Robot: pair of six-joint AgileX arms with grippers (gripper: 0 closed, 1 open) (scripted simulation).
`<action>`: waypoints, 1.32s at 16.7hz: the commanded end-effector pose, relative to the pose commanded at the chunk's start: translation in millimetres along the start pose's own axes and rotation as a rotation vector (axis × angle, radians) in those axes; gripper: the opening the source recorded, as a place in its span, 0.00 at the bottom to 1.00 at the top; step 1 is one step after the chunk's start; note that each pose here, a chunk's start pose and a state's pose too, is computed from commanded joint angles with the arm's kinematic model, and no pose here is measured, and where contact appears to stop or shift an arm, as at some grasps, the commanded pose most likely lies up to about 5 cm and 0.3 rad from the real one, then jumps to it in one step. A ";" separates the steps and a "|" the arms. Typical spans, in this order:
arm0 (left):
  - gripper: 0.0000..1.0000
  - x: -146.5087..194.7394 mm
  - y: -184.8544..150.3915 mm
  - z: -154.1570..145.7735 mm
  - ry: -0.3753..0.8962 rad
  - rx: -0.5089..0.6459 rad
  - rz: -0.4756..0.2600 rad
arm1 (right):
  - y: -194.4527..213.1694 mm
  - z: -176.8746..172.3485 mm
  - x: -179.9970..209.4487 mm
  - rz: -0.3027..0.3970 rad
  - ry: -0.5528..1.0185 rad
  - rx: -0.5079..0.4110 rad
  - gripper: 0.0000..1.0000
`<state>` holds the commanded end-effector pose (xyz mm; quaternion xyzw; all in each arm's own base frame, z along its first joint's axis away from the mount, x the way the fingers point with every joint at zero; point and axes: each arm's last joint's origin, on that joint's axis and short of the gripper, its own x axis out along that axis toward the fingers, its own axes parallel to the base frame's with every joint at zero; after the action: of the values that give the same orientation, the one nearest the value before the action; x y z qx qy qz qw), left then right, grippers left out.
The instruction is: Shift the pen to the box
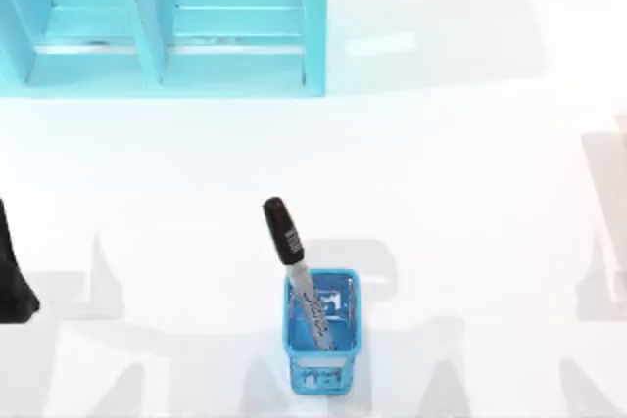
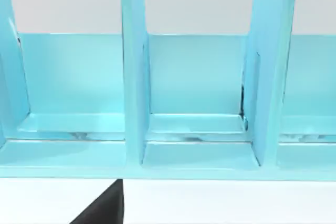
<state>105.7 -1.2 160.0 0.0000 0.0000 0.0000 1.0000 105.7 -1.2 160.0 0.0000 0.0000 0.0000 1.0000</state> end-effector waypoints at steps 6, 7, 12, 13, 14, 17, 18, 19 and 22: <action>1.00 0.0 0.0 0.0 0.000 0.000 0.000 | 11.7 8.4 4.4 0.109 0.050 0.023 1.00; 1.00 0.0 0.0 0.0 0.000 0.000 0.000 | 17.1 12.1 6.9 0.154 0.075 0.031 1.00; 1.00 0.0 0.0 0.0 0.000 0.000 0.000 | 62.6 30.3 29.7 0.426 0.265 0.052 1.00; 1.00 0.0 0.0 0.0 0.000 0.000 0.000 | 75.7 32.1 34.9 0.483 0.309 0.048 1.00; 1.00 0.0 0.0 0.0 0.000 0.000 0.000 | 89.8 32.8 39.6 0.539 0.351 0.042 1.00; 1.00 0.0 0.0 0.0 0.000 0.000 0.000 | 133.9 28.4 47.7 0.687 0.470 0.010 1.00; 1.00 0.0 0.0 0.0 0.000 0.000 0.000 | 147.5 25.3 48.0 0.729 0.504 -0.003 1.00; 1.00 0.0 0.0 0.0 0.000 0.000 0.000 | 160.0 21.7 47.1 0.767 0.535 -0.017 1.00; 1.00 0.0 0.0 0.0 0.000 0.000 0.000 | 186.3 11.9 41.3 0.848 0.603 -0.051 1.00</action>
<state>105.7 -1.2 160.0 0.0000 0.0000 0.0000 1.0000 147.0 185.1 171.9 -0.0243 0.2881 0.4050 0.8674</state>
